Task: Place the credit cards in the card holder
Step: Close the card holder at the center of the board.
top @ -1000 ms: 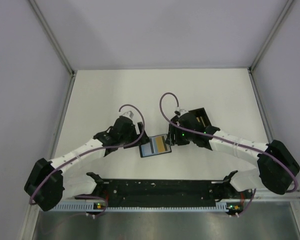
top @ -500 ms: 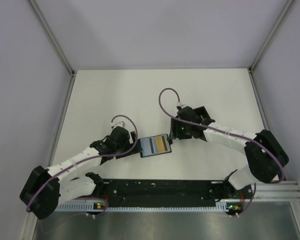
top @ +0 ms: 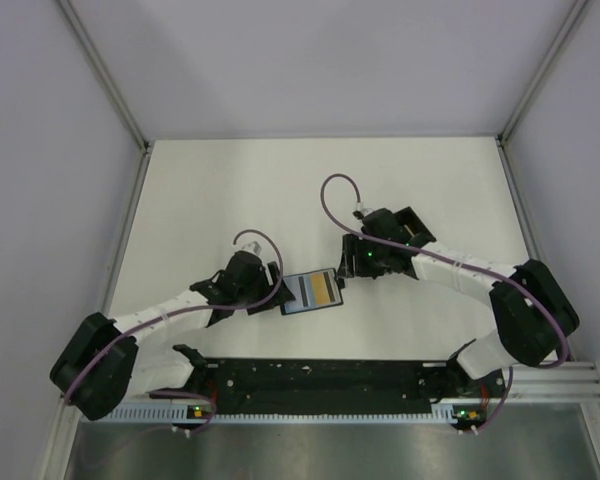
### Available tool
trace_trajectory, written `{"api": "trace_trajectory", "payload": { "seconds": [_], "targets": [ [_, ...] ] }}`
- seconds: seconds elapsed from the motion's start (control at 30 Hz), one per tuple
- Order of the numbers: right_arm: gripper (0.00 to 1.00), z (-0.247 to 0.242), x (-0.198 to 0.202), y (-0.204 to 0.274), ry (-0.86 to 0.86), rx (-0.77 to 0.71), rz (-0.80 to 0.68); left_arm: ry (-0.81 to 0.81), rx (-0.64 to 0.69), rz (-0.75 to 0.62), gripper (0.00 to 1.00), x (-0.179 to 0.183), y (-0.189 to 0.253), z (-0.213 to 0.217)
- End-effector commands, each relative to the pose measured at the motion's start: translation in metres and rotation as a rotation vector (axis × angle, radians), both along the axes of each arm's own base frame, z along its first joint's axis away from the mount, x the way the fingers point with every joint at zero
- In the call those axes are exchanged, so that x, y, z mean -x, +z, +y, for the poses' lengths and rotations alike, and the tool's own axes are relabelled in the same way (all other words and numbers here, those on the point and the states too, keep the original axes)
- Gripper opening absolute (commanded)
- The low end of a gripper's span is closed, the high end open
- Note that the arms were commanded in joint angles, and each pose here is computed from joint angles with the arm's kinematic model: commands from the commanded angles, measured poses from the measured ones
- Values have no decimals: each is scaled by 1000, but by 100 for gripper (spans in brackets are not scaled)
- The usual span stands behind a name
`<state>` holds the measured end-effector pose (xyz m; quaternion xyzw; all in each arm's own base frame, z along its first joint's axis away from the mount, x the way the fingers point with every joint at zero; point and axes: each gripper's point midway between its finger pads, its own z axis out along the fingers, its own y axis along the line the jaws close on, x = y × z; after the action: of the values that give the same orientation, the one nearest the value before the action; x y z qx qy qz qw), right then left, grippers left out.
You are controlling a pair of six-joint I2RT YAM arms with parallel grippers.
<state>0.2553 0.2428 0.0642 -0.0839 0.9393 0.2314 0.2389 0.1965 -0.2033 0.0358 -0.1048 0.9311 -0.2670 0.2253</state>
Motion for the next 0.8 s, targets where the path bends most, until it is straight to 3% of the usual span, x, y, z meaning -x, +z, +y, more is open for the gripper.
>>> {"api": "trace_trajectory", "payload": {
  "seconds": [0.0,0.2,0.57,0.77],
  "targets": [
    [55,23,3,1,22,-110,51,-24,48,46,70,9,-11,-8],
    [54,30,6,-10,39,-114,81,-24,57,60,59,10,-15,-9],
    [57,19,-2,-8,-51,174,-64,-35,27,64,59,9,-17,-8],
    [54,11,-14,-9,-98,226,-106,-37,13,65,59,10,-19,-6]
  ]
}}
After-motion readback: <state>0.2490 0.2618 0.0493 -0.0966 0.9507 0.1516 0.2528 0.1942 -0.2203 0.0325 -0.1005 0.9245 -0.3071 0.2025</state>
